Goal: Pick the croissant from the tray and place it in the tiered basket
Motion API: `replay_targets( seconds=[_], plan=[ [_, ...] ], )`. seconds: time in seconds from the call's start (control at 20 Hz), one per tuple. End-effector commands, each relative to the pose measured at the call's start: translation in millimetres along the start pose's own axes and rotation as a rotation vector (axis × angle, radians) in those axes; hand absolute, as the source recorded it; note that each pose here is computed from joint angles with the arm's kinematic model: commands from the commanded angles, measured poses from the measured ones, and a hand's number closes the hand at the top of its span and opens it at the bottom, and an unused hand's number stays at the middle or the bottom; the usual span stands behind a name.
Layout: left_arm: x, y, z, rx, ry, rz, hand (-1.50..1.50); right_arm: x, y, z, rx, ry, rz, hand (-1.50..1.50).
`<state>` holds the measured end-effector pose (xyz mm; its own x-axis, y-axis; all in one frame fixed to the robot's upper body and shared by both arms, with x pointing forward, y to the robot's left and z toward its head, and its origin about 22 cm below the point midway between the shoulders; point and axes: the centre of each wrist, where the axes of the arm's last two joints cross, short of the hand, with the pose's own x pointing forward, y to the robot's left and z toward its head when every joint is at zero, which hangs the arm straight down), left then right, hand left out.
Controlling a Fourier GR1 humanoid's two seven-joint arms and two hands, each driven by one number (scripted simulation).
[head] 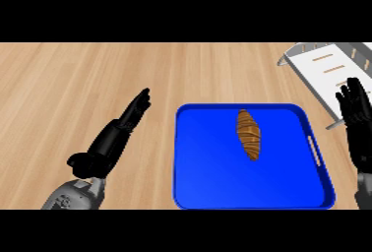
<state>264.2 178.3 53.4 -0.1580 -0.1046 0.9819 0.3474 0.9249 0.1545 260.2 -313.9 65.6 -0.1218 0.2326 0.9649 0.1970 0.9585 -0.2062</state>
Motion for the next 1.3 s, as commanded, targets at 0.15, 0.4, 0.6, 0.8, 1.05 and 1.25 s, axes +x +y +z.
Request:
replay_targets(
  seconds=[0.15,0.4,0.6,0.8,1.05,1.25],
  plan=[
    [-57.2,18.4,53.3,0.314,0.265,-0.049,0.00,19.7,-16.3,-26.4,-0.144,-0.144,-0.011,1.50],
    [-88.5,36.9,77.8,0.459,0.435,-0.004,0.00,-32.0,-40.8,-8.5,-0.707,0.207,-0.125,-1.50],
    [-86.2,25.5,68.7,0.497,0.440,-0.016,0.00,-45.4,4.4,8.0,-0.769,0.060,-0.187,-1.50],
    [-104.2,43.2,82.6,0.485,0.439,-0.014,0.00,-3.9,7.7,22.0,-0.575,0.032,-0.176,-1.50],
    [-100.1,38.1,95.2,0.500,0.445,-0.031,0.00,10.0,-2.1,39.3,-0.261,0.290,0.058,-1.50],
    [-101.4,41.5,82.0,0.510,0.452,-0.023,0.00,26.1,3.8,42.6,-0.084,0.381,0.263,-1.50]
  ],
)
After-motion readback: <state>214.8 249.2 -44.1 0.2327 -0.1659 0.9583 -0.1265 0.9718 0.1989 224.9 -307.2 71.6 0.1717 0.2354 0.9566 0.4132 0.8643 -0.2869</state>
